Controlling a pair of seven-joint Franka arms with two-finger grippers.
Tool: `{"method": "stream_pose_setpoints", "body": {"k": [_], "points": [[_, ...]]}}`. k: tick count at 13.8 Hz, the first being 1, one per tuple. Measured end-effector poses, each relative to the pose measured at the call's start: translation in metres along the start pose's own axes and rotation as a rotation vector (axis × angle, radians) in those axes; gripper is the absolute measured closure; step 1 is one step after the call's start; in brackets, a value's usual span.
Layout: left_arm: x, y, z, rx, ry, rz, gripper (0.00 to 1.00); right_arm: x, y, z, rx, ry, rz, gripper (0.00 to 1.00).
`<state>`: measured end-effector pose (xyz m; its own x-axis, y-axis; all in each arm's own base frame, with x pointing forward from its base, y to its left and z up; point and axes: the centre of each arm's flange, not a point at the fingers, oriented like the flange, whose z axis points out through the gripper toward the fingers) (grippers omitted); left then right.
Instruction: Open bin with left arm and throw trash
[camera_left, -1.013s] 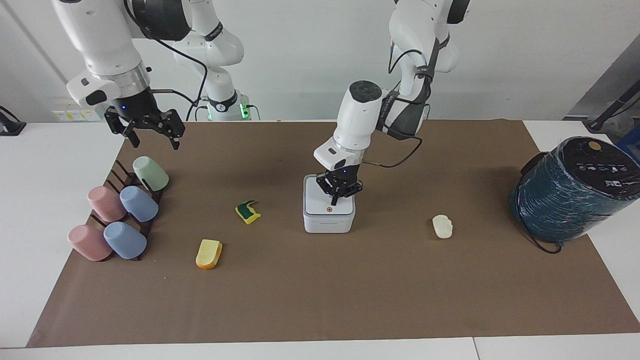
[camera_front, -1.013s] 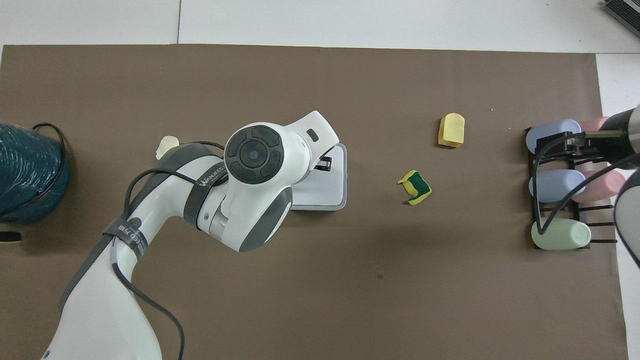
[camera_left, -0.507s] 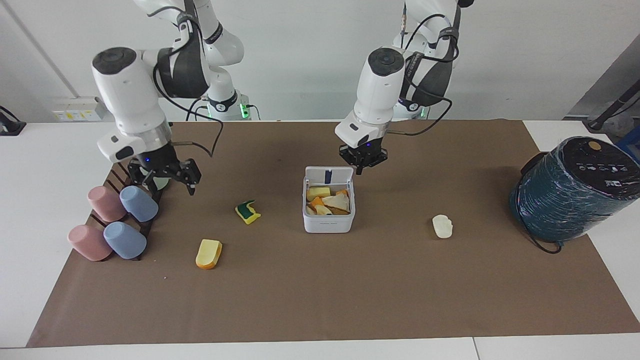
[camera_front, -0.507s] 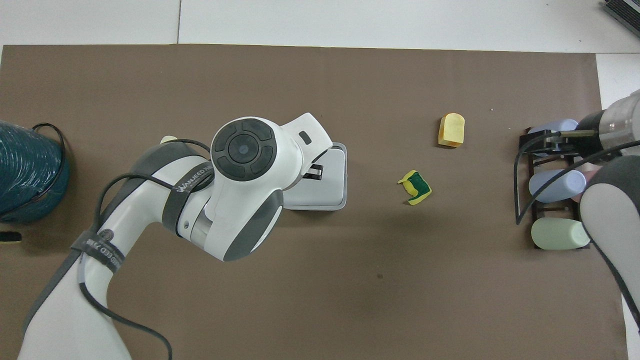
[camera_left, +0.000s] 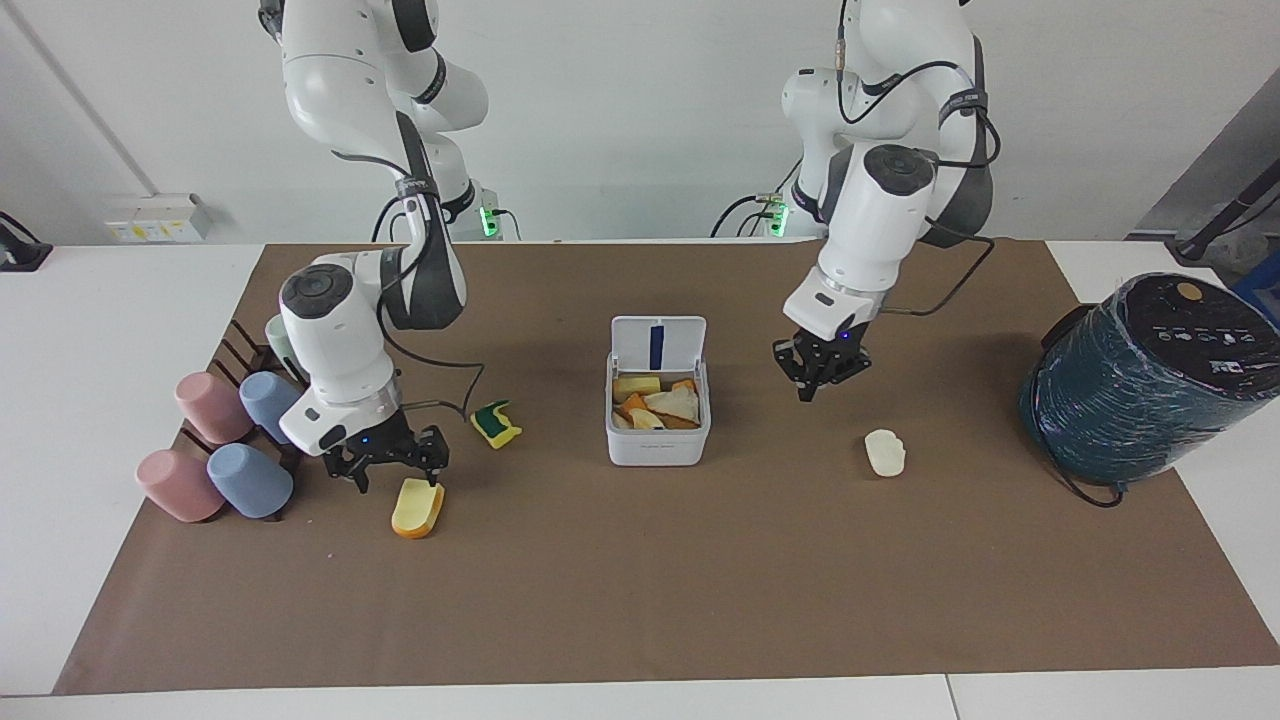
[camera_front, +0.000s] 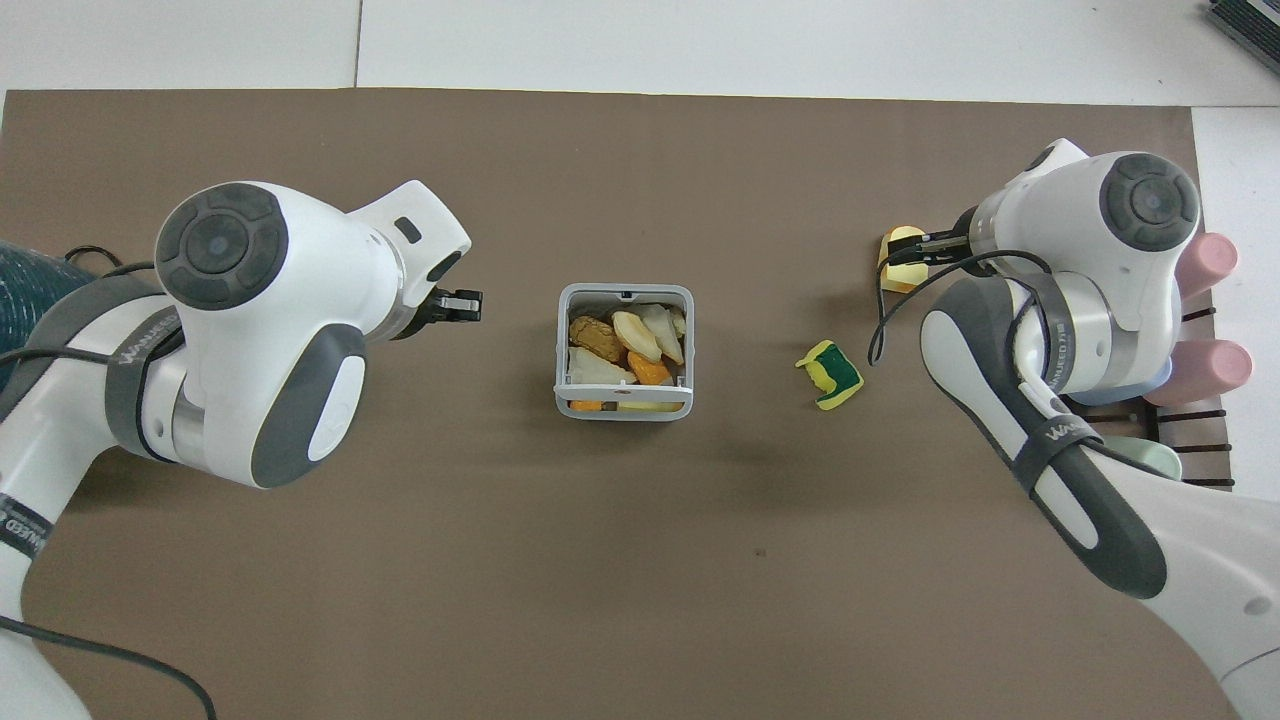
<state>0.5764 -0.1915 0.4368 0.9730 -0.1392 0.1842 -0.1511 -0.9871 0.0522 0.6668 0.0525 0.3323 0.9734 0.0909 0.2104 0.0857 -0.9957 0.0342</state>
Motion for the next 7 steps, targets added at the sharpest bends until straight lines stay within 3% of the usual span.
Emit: {"method": "stream_pose_setpoints", "body": {"k": [5,7], "points": [[0.000,-0.089,0.026,0.029,0.073,0.047,0.30,-0.001,-0.012,0.047,0.009,0.043,-0.074,0.00],[-0.003,-0.107,0.054,0.038,0.082,0.061,0.07,-0.002,-0.009,0.053,0.011,0.033,-0.096,0.21]]}}
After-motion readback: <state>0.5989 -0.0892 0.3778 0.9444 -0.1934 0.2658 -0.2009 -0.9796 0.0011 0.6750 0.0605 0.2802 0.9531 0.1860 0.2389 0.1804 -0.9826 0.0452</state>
